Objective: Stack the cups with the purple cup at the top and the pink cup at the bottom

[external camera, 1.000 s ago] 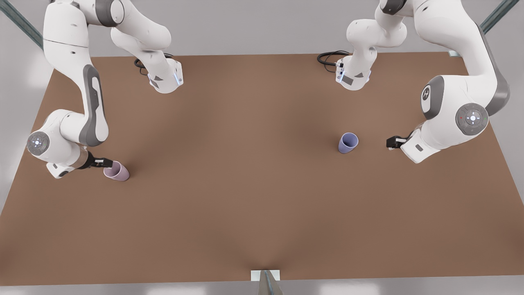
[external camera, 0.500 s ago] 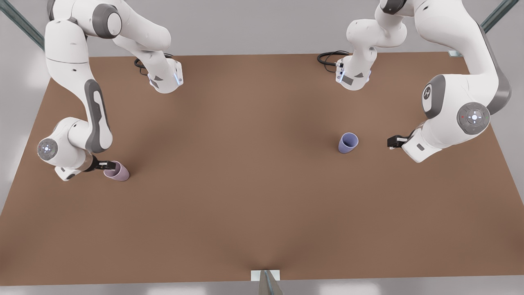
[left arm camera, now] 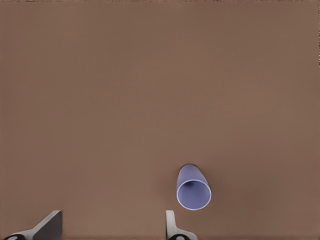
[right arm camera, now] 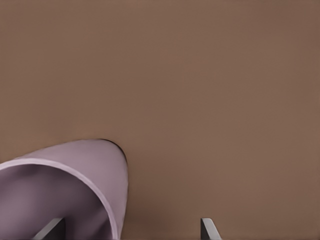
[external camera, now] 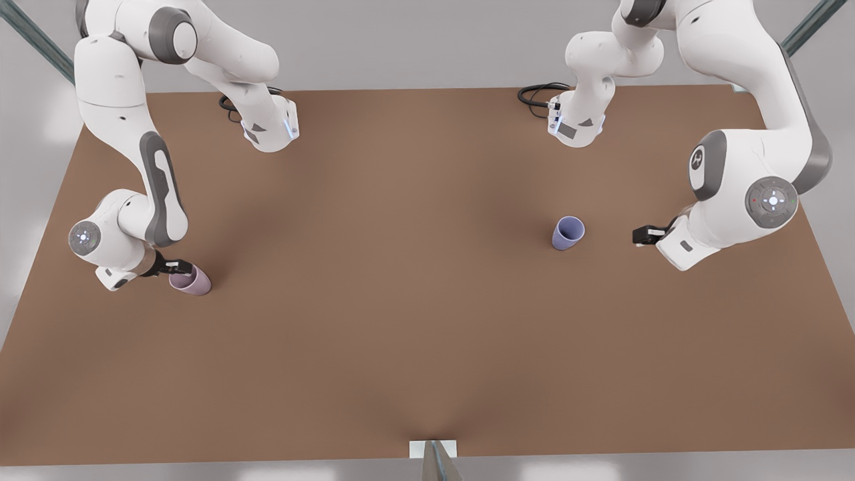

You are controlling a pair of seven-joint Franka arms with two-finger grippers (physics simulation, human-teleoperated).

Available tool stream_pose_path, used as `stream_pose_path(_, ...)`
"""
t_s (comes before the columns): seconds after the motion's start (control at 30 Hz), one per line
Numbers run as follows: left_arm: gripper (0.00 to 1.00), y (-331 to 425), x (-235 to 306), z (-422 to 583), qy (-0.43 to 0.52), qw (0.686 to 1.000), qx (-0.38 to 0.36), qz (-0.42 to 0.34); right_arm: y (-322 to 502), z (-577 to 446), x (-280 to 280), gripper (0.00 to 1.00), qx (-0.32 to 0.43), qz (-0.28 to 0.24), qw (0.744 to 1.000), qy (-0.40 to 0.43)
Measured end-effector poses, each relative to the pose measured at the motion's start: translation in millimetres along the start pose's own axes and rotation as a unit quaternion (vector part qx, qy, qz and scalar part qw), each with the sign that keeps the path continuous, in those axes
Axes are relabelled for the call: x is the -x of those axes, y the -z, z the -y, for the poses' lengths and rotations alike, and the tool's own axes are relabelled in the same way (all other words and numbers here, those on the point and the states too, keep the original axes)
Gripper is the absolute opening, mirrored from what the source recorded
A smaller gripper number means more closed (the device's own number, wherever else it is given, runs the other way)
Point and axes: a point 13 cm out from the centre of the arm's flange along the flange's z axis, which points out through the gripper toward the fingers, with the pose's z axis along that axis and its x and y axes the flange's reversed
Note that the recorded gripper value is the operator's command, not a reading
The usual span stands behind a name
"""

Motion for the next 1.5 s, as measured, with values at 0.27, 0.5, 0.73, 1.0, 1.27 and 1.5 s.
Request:
stream_pose_path(0.27, 1.00, 2, -1, 2, -0.002, 1.000, 0.000, 0.002, 1, -4, 3, 0.40, 0.001, 0.003, 1.000, 0.008)
stream_pose_path(0.5, 1.00, 0, 0, 5, -0.004, 1.000, 0.000, 0.000, 1, -6, 4, 0.21, 0.003, 0.003, 1.000, 0.013)
stream_pose_path(0.73, 1.00, -2, 0, 5, -0.004, 1.000, 0.000, -0.003, 38, -4, 22, 0.21, -0.002, 0.029, 0.999, 0.019)
stream_pose_path(1.0, 1.00, -3, 1, 6, -0.004, 1.000, 0.000, -0.003, 76, -66, 42, 0.21, -0.002, 0.039, 0.997, 0.068)
stream_pose_path(1.27, 1.00, 1, 0, 20, -0.015, 1.000, 0.001, -0.002, 100, -264, 62, 0.21, -0.007, 0.041, 0.986, 0.161)
stream_pose_path(1.5, 1.00, -12, -16, 169, -0.116, 0.993, 0.012, -0.017, 100, -460, 65, 0.21, 0.013, 0.051, 0.982, 0.182)
